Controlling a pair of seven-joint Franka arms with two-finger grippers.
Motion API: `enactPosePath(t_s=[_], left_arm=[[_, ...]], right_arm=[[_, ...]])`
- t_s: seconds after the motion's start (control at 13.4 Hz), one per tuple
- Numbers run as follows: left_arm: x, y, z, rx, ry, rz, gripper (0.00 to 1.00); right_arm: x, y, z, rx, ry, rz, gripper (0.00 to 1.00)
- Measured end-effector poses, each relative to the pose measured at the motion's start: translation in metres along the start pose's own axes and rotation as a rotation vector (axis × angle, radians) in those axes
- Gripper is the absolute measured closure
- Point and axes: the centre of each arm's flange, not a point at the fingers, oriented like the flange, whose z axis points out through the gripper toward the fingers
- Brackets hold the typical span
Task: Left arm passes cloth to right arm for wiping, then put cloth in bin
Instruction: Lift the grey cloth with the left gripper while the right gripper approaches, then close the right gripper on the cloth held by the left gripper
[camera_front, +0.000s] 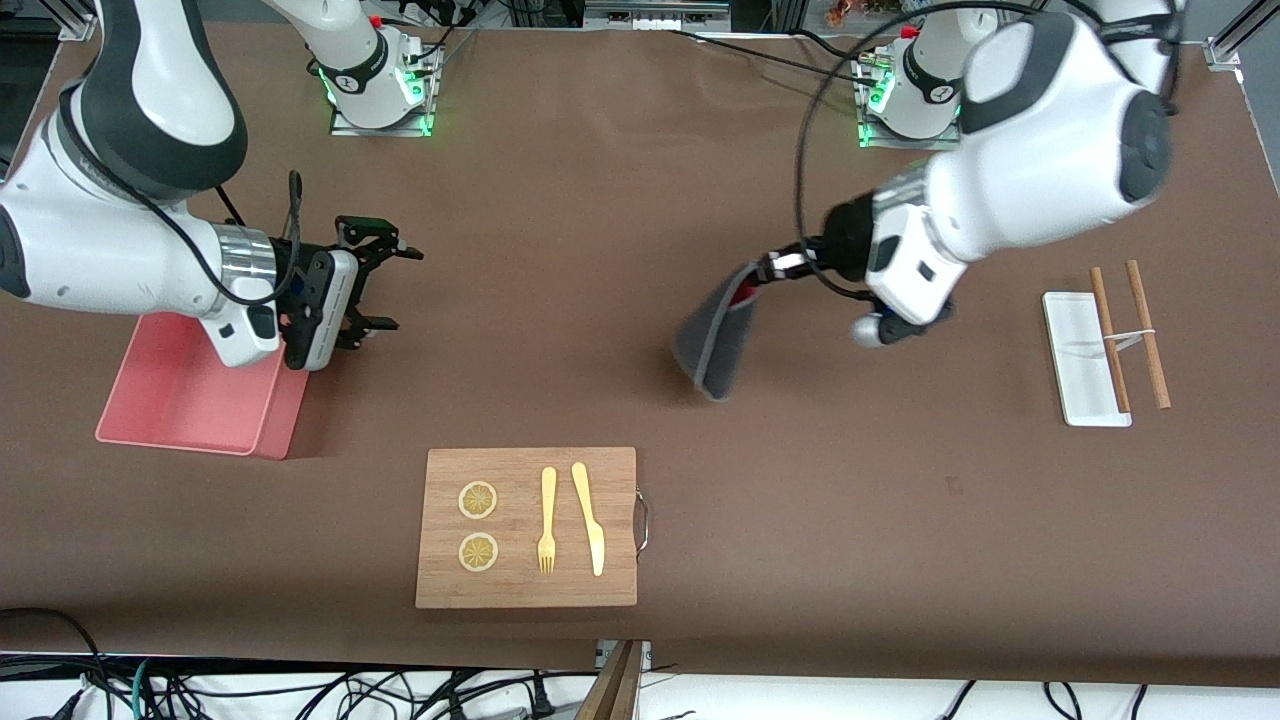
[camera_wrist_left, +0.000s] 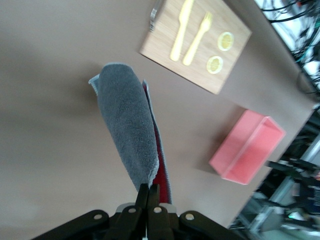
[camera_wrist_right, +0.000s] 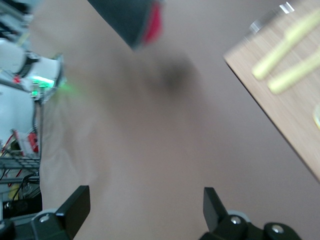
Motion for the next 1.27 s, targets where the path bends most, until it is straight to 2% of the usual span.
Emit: enactPosePath(t_s=[0.22,0.45,0.67,0.82,1.04,1.27], left_arm=[[-0.037,0.037,0.014,-0.154,-0.034,-0.058,0.99],[-0.079,0.07,0.032,-0.263,-0.002,-0.122,0.99],[-0.115,0.089,0.064,-0.323,-0.001,-0.183,0.99],[-0.122,0.094,0.08,-0.358,0.01,-0.21,0.99],[-0.125,0.097,0.095,-0.381,0.02,-0.218,0.99],[-0.123,0.097,0.093,-0.386,0.024,-0.22,0.99]], right_arm=[[0.0,0.021,0.034,0.101,0.121,-0.243,0.0],[-0.004,0.045,0.068,0.147,0.271,-0.48,0.0],[-0.006,0.056,0.089,0.172,0.403,-0.559,0.0],[-0.006,0.056,0.095,0.178,0.472,-0.576,0.0],[-0.002,0.049,0.108,0.199,0.519,-0.581,0.0],[0.002,0.038,0.122,0.221,0.523,-0.579,0.0]])
